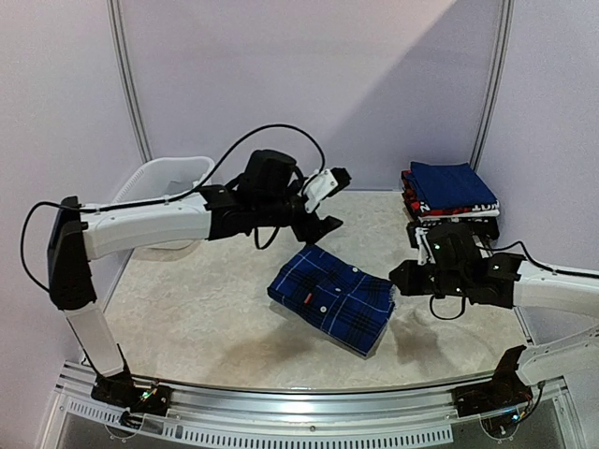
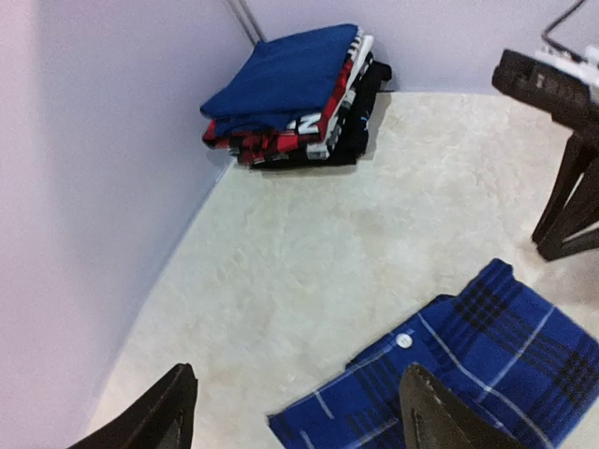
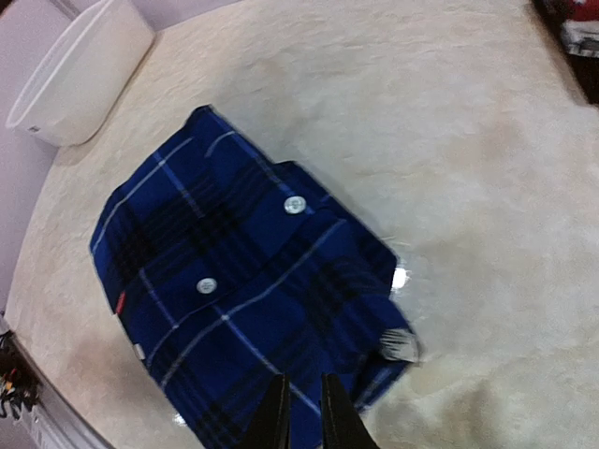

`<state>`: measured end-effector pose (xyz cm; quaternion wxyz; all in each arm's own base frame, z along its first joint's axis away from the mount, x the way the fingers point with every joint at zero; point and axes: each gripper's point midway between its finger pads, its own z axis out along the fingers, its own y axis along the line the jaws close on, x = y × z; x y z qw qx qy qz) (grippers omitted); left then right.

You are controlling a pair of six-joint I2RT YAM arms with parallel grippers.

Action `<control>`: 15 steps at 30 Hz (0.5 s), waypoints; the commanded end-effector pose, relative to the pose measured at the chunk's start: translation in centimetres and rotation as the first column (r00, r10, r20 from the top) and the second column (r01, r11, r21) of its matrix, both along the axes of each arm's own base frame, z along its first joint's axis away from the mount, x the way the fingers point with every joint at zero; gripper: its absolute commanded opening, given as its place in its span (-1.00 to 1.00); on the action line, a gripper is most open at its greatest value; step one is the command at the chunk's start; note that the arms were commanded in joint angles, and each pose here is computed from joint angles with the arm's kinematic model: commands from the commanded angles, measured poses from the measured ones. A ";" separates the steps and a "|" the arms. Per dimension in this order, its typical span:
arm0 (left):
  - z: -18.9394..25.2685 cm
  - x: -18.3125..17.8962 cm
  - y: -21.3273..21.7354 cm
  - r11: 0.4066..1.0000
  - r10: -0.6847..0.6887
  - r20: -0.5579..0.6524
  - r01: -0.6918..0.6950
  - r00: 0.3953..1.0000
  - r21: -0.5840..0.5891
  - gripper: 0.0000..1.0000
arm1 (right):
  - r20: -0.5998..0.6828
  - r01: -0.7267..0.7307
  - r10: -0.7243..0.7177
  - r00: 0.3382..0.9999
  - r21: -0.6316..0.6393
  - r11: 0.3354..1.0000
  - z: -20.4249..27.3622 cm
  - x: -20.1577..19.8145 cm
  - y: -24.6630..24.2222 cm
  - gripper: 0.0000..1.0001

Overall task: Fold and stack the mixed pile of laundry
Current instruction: Smooth out the square-folded shirt at the center of the board.

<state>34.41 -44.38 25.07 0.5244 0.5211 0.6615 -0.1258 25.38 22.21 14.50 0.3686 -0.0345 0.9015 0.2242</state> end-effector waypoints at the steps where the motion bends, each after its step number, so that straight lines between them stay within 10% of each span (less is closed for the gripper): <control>1: -5.5 -0.3 4.6 0.982 0.146 -0.288 -0.173 0.947 -0.073 0.25 | -0.012 -0.318 0.322 0.947 0.137 0.938 1.3 -1.8 7.6 -0.80; 5: -8.8 -1.2 6.9 0.971 0.144 -0.442 -0.213 0.885 -0.110 -0.23 | -0.073 -0.422 0.436 0.897 0.153 0.893 -0.7 -3.1 10.9 -0.94; 15: -16.1 -2.3 8.2 0.971 0.154 -0.561 -0.230 0.813 -0.066 -0.29 | -0.228 -0.468 0.494 0.839 0.162 0.869 -6.0 -5.3 12.8 -1.00</control>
